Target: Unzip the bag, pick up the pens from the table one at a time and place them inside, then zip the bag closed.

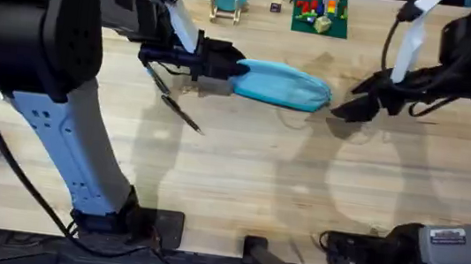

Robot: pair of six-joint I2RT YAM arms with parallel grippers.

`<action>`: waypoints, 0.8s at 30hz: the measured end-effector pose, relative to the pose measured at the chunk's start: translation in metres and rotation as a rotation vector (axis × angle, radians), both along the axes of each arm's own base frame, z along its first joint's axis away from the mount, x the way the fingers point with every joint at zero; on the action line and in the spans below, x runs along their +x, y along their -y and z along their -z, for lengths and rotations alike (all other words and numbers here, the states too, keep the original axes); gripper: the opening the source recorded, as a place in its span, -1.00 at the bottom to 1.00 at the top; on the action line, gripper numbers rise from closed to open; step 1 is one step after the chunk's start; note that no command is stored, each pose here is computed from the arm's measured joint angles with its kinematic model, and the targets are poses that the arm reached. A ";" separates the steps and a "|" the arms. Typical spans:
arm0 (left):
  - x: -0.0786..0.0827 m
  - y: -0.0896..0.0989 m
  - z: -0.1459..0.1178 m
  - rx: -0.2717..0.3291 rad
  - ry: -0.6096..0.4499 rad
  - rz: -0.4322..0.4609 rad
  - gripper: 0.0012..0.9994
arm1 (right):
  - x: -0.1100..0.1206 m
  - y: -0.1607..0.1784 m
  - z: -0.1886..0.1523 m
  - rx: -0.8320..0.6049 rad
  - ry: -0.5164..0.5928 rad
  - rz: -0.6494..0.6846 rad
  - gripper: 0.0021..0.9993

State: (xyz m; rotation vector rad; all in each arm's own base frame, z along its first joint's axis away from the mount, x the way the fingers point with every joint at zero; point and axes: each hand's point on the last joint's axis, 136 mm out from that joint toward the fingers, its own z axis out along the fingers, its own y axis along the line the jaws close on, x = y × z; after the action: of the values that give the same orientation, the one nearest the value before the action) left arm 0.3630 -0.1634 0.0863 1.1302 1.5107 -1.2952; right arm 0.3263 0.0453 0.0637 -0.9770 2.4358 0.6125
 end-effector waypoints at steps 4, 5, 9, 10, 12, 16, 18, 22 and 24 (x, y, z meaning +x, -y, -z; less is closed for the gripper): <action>0.000 0.000 0.000 0.000 0.000 0.000 -0.92 | 0.003 -0.012 0.009 -0.001 0.004 -0.047 0.99; 0.000 0.000 0.000 0.000 0.000 0.000 -0.92 | 0.004 -0.015 0.010 -0.002 0.007 -0.056 0.99; 0.000 0.000 0.000 0.000 0.000 0.000 -0.92 | 0.010 -0.023 0.009 -0.007 0.044 -0.087 0.99; 0.000 0.000 0.000 0.000 0.000 0.000 -0.92 | 0.011 -0.025 0.009 -0.007 0.052 -0.091 0.99; 0.000 0.000 0.000 0.000 0.000 0.000 -0.92 | 0.013 -0.025 0.008 -0.005 0.062 -0.093 0.99; 0.000 0.000 0.000 0.000 0.000 0.000 -0.92 | 0.013 -0.026 0.008 -0.002 0.064 -0.094 0.98; 0.000 0.000 0.000 0.000 0.000 0.000 -0.92 | 0.013 -0.026 0.008 0.001 0.064 -0.094 0.98; 0.000 0.000 0.000 0.000 0.000 0.000 -0.92 | 0.013 -0.027 0.008 0.005 0.063 -0.095 0.94; 0.000 0.000 0.000 0.000 0.000 0.000 -0.92 | 0.013 -0.028 0.007 0.010 0.064 -0.096 0.91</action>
State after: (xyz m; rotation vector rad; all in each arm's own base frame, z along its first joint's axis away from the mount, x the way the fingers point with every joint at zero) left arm 0.3630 -0.1634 0.0863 1.1302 1.5108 -1.2952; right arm 0.3396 0.0729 0.0565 -1.0979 2.3384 0.6158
